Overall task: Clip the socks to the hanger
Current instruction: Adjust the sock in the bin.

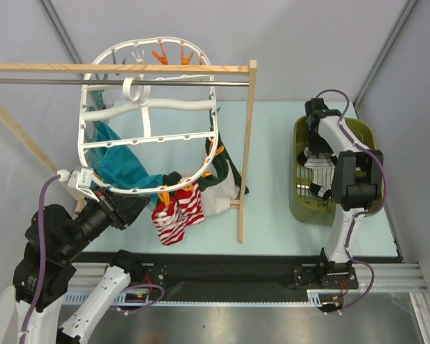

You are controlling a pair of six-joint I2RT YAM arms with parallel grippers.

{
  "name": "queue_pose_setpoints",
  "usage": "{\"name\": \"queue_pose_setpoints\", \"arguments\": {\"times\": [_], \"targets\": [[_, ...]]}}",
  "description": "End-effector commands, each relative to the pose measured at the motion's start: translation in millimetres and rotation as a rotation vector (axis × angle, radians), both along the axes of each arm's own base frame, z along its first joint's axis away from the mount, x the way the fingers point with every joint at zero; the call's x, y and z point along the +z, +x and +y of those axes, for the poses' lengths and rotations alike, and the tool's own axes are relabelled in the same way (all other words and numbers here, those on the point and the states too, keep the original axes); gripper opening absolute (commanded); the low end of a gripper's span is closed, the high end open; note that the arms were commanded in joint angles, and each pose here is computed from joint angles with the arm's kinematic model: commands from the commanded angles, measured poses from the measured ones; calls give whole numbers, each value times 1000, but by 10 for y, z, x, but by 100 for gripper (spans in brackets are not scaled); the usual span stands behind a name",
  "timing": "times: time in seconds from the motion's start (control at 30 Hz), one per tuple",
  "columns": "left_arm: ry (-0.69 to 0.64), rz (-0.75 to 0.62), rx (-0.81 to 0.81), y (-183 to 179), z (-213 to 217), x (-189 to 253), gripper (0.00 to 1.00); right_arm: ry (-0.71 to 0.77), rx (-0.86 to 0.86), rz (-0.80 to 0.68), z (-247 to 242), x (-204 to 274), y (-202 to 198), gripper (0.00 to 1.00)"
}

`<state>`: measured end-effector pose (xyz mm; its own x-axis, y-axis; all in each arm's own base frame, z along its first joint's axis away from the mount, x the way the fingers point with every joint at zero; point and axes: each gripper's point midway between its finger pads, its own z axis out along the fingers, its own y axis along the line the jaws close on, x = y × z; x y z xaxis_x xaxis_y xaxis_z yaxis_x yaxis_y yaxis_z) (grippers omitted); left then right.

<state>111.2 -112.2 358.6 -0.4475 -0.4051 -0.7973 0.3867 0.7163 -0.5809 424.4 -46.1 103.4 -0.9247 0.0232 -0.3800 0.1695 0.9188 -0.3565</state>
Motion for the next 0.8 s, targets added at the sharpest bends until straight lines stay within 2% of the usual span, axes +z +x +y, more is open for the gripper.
{"name": "queue_pose_setpoints", "arguments": {"times": [0.0,0.03,0.1,0.13,0.23,0.3,0.4,0.53,0.63,0.73,0.77], "targets": [[-38,-27,-38,51,-99,127,0,-96,-78,-141,-237,289,192,47],[-37,-27,-41,47,-102,127,0,-81,-97,-149,-275,211,154,50],[-34,-23,-40,55,-102,116,0,8,-132,-267,-215,310,240,54],[-36,-24,-41,50,-103,122,0,41,-143,-260,-179,197,157,56],[-38,-32,-37,31,-88,136,0,162,-214,-408,-189,377,151,61],[-38,-32,-35,29,-84,134,0,279,-297,-480,-174,287,107,66],[-43,-37,-35,11,-79,139,0,372,-487,-611,-334,353,46,63],[-49,-44,-36,6,-81,143,0,362,-632,-712,-495,467,165,61],[-57,-44,-46,4,-101,143,0,341,-743,-725,-662,407,257,61],[-58,-45,-51,5,-109,143,0,316,-776,-720,-750,322,387,61],[-58,-45,-54,5,-114,141,0,298,-790,-676,-761,170,379,61]]}}
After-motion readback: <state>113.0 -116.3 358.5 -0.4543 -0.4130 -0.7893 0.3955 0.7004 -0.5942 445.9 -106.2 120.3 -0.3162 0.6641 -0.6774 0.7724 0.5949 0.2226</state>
